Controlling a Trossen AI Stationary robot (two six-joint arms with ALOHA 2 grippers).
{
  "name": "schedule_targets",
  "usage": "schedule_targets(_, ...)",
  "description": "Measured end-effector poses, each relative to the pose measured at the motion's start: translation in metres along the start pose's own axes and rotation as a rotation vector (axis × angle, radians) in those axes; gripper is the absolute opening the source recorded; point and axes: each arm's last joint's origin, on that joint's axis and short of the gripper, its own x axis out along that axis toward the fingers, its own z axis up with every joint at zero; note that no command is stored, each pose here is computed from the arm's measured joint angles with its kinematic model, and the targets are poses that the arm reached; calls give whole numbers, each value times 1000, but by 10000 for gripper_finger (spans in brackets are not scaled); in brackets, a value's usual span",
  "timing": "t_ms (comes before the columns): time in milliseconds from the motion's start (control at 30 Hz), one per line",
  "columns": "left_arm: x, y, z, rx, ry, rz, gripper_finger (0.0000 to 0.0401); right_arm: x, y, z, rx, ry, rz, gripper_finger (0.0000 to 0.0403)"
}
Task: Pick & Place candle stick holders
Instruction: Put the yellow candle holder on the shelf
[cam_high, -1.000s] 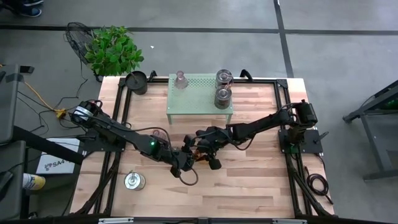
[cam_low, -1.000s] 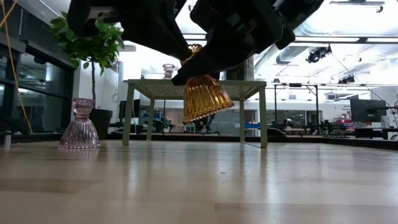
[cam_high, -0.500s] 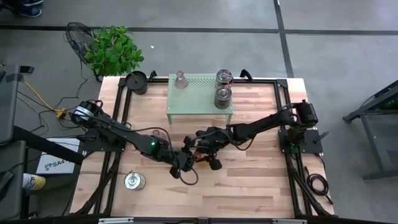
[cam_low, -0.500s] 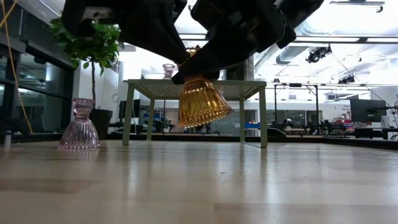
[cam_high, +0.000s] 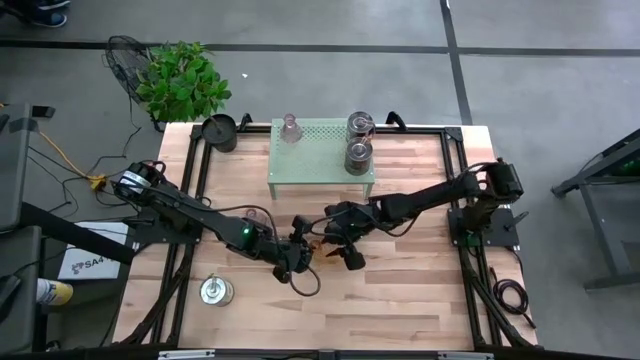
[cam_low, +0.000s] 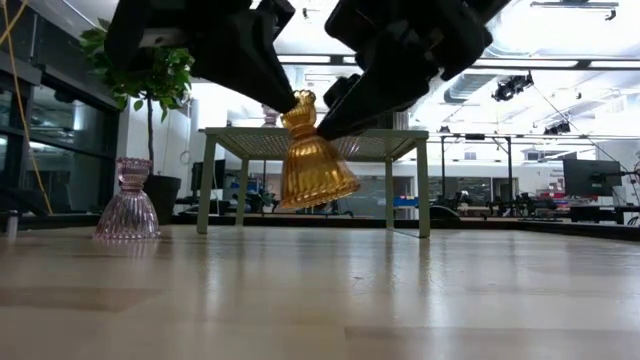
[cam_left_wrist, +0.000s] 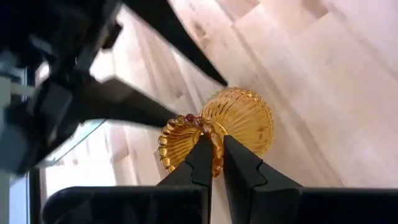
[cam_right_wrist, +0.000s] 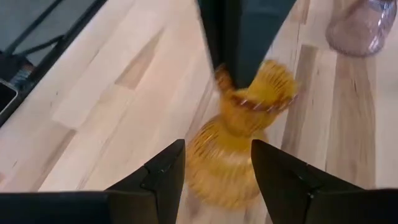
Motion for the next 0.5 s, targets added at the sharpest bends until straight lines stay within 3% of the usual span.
schedule_targets(300, -3, 3, -2, -49, 73, 48, 12, -28, 5, -16, 24, 101, -109, 179)
schedule_targets(500, -21, 19, 14, -116, 126, 76, 12, -49, 10, -40, 65, -19, -191, 179)
